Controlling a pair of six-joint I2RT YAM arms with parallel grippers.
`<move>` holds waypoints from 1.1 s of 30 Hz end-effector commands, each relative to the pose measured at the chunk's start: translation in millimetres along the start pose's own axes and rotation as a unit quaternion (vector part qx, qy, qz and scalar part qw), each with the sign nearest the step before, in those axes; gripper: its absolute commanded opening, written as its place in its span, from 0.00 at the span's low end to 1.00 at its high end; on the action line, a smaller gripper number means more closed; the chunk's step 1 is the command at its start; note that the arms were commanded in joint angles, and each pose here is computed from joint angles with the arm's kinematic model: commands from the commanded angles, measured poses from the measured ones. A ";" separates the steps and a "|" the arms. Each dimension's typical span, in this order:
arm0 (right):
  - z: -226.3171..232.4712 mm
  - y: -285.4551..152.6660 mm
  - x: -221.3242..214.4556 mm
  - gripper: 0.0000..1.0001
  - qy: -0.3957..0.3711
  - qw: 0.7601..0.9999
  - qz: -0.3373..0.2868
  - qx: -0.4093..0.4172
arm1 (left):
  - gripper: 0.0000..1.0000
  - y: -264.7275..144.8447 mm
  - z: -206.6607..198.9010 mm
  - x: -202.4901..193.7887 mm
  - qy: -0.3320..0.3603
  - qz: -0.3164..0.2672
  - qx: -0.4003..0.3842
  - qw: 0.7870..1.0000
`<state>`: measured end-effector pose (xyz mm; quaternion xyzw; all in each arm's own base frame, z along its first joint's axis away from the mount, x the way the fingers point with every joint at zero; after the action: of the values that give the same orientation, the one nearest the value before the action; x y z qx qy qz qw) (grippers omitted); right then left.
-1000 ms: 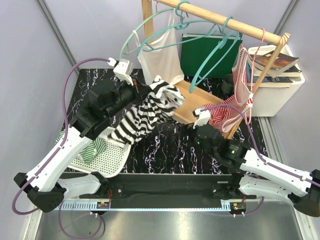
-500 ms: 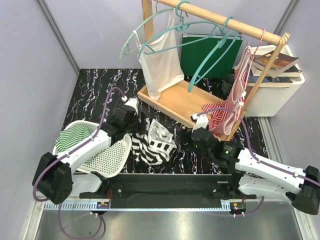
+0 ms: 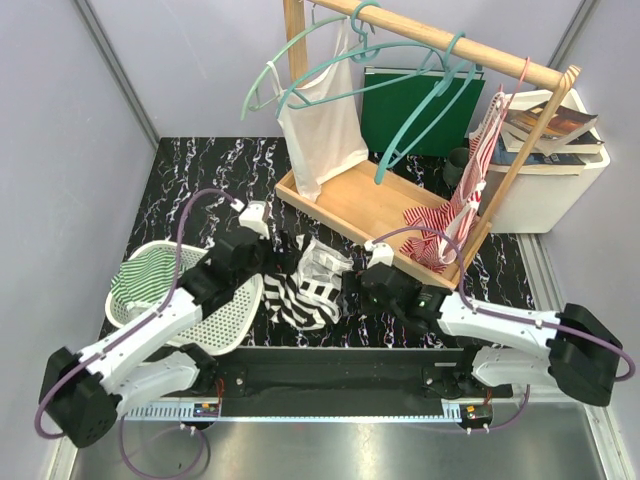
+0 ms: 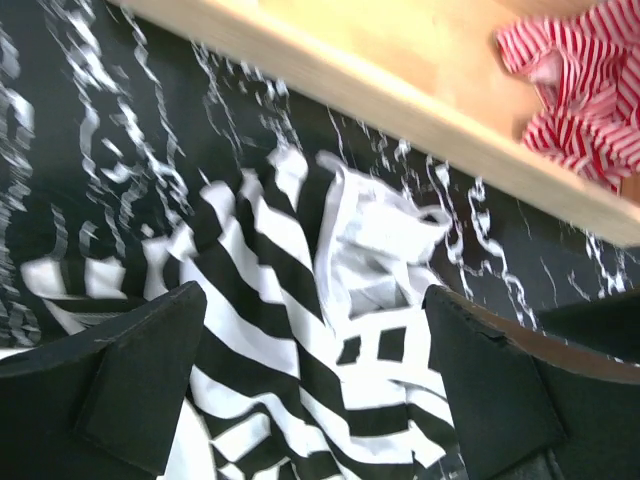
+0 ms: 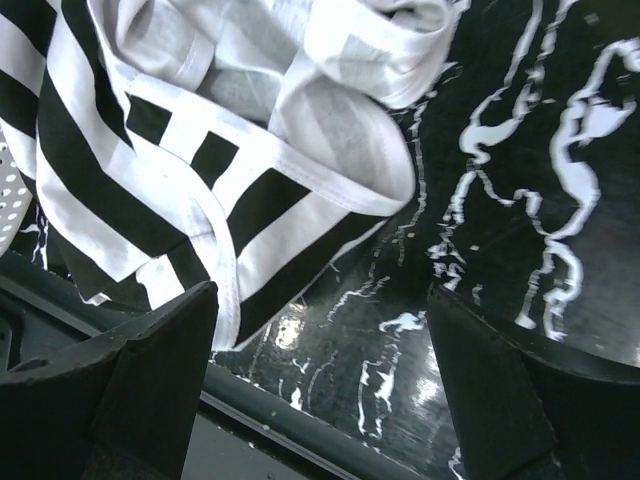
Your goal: Place the tank top on the hanger
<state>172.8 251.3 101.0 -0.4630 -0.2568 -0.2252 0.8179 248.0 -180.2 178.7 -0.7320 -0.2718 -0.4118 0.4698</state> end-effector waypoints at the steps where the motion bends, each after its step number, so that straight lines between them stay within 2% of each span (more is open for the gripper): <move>1: 29.3 13.6 0.5 0.91 0.032 0.997 0.006 0.066 | 0.96 19.1 -0.2 -40.2 -0.027 0.064 0.001 0.998; 4: 37.4 23.5 -1.4 0.88 0.033 0.996 0.010 0.080 | 0.97 33.6 5.5 -56.0 -0.022 0.096 0.021 0.995; 8: 45.4 32.0 -12.5 0.71 0.032 0.993 0.033 0.105 | 0.97 55.0 7.4 -63.5 -0.014 0.111 0.034 0.993; 11: 52.8 36.2 -22.8 0.54 0.036 0.989 0.054 0.130 | 0.98 71.6 2.2 -68.8 -0.019 0.111 0.022 0.993; 12: 57.2 36.7 -23.0 0.42 0.039 0.988 0.054 0.142 | 0.98 75.2 0.1 -69.0 -0.022 0.109 0.016 0.994; 13: 57.8 38.0 -25.1 0.37 0.040 0.987 0.056 0.143 | 0.98 79.4 -0.2 -75.8 -0.023 0.119 0.015 0.992; 15: 64.5 34.9 -33.4 0.26 0.037 0.984 0.069 0.161 | 0.98 90.3 -11.6 -64.7 -0.030 0.096 -0.013 0.995; 18: 76.0 29.0 -36.9 0.19 0.029 0.981 0.068 0.180 | 0.98 103.0 -30.6 -58.7 -0.038 0.077 -0.067 0.994; 23: 92.4 22.1 -37.1 0.21 0.014 0.978 0.063 0.199 | 0.98 121.4 -62.1 -37.7 -0.032 0.046 -0.152 0.987; 27: 98.8 18.8 -34.8 0.27 0.005 0.979 0.056 0.196 | 0.98 124.1 -80.0 -17.4 -0.018 0.021 -0.198 0.980; 28: 99.4 17.4 -33.6 0.39 0.002 0.979 0.055 0.194 | 0.98 122.8 -80.2 -15.4 -0.011 0.017 -0.202 0.979; 30: 104.1 8.1 -29.2 0.52 -0.012 0.980 0.052 0.191 | 0.98 114.2 -78.6 -11.7 0.009 0.013 -0.200 0.980; 31: 102.2 3.2 -31.4 0.64 -0.022 0.981 0.059 0.183 | 0.98 110.7 -75.5 -10.7 0.015 0.012 -0.192 0.981; 32: 106.3 -6.5 -24.3 0.69 -0.032 0.981 0.047 0.188 | 0.98 103.0 -68.4 1.0 0.019 -0.006 -0.167 0.986; 33: 118.7 -18.6 -21.2 0.72 -0.042 0.977 0.044 0.203 | 0.98 97.9 -57.1 -7.1 0.028 0.012 -0.141 0.990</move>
<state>127.3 337.8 92.4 -0.3466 -0.2569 -0.1039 0.8961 295.9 -284.2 93.3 -0.8187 -0.1576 -0.4014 0.3790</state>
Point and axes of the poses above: each gripper's point midway between its finger pads, its own y axis out along the fingers, its own z axis along the line the jaws close on, x = y × z, the point moved 2 cm from there along -y, back along the fingers, and after that the axes turned 7 degrees about y, right-handed, at the moved point
